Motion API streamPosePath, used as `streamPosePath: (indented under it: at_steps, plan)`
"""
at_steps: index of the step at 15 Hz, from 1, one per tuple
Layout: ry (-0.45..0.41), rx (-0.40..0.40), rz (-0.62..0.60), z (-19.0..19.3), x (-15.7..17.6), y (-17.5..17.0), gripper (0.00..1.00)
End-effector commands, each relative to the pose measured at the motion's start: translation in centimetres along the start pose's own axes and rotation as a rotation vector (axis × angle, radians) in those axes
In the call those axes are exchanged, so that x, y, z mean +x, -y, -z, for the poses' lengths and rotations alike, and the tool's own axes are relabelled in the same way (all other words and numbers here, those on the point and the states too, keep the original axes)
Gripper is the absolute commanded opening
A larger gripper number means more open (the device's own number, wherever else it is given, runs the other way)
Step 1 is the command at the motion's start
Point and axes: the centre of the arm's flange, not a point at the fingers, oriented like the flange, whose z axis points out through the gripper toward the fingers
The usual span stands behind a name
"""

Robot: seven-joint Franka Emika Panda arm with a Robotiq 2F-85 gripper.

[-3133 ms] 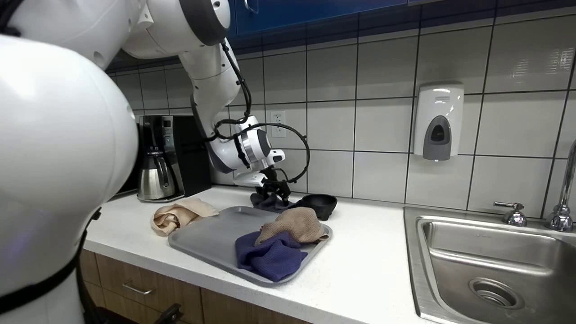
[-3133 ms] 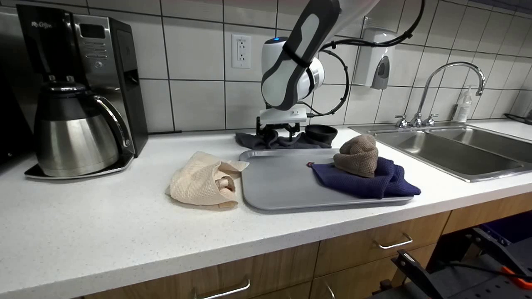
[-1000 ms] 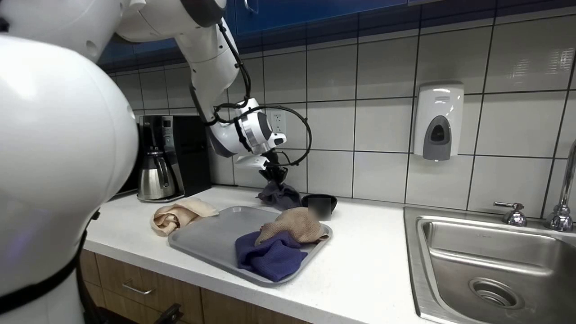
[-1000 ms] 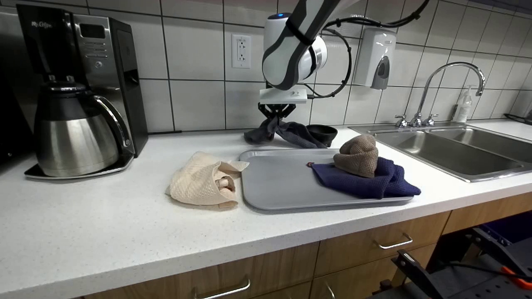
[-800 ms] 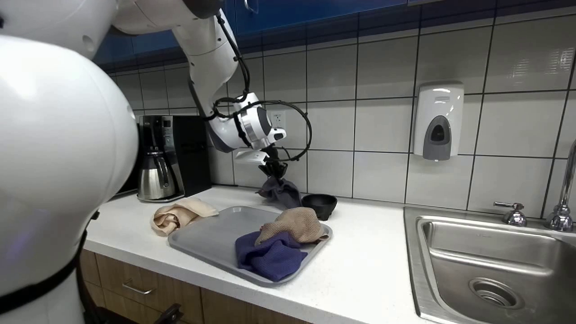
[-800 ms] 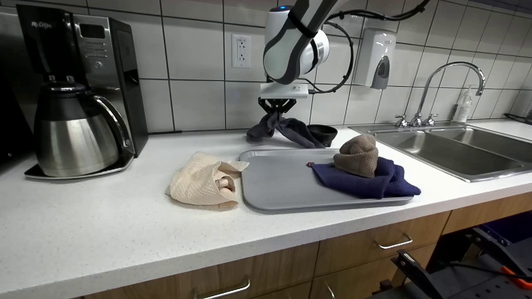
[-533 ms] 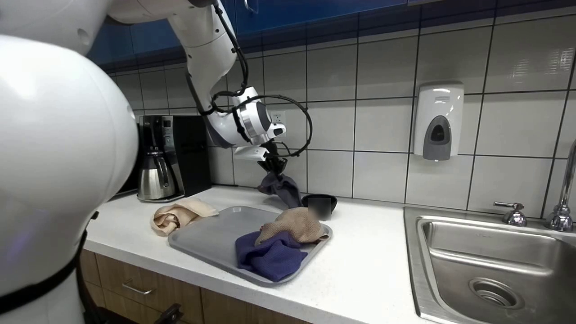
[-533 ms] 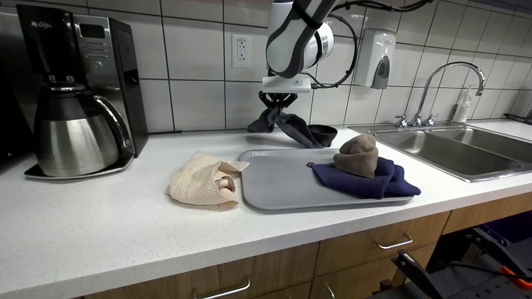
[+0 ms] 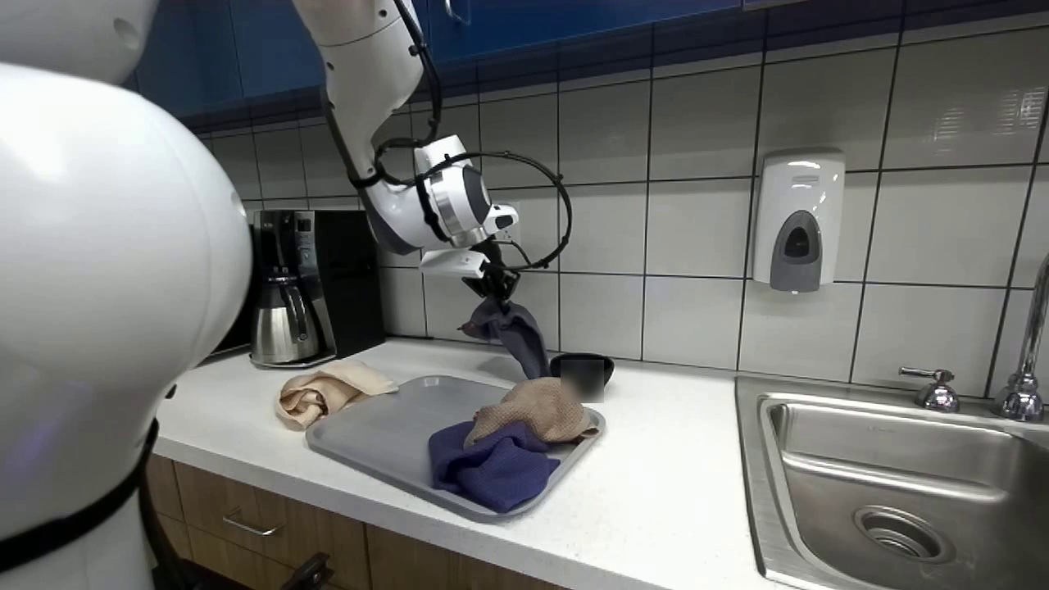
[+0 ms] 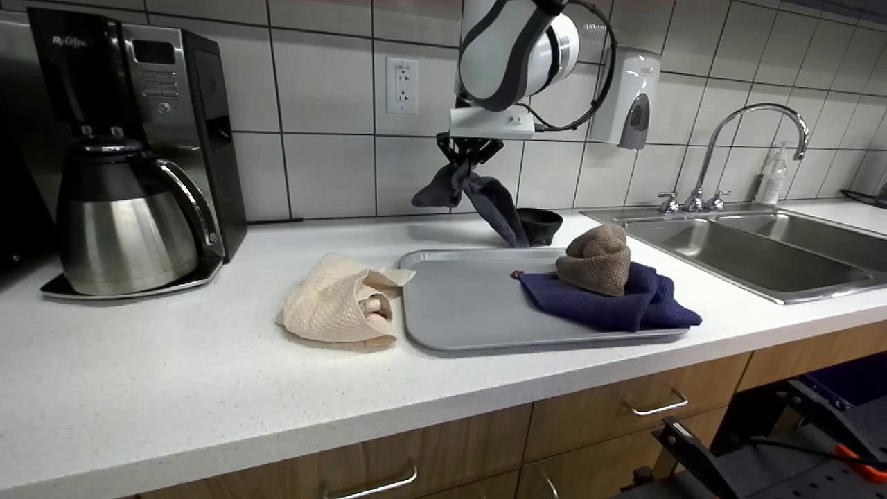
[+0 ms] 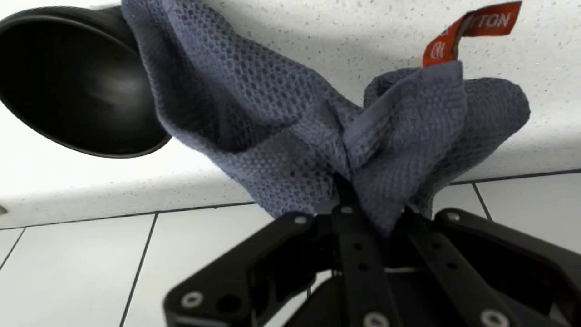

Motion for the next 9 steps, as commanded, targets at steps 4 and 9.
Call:
streamPosePath:
  at_steps: [4,9]
  plan:
    - [-0.038,0.051,0.064,4.9,-2.0,-1.6,0.02]
    - [-0.053,0.072,0.091,7.2,-2.9,-2.2,0.02]
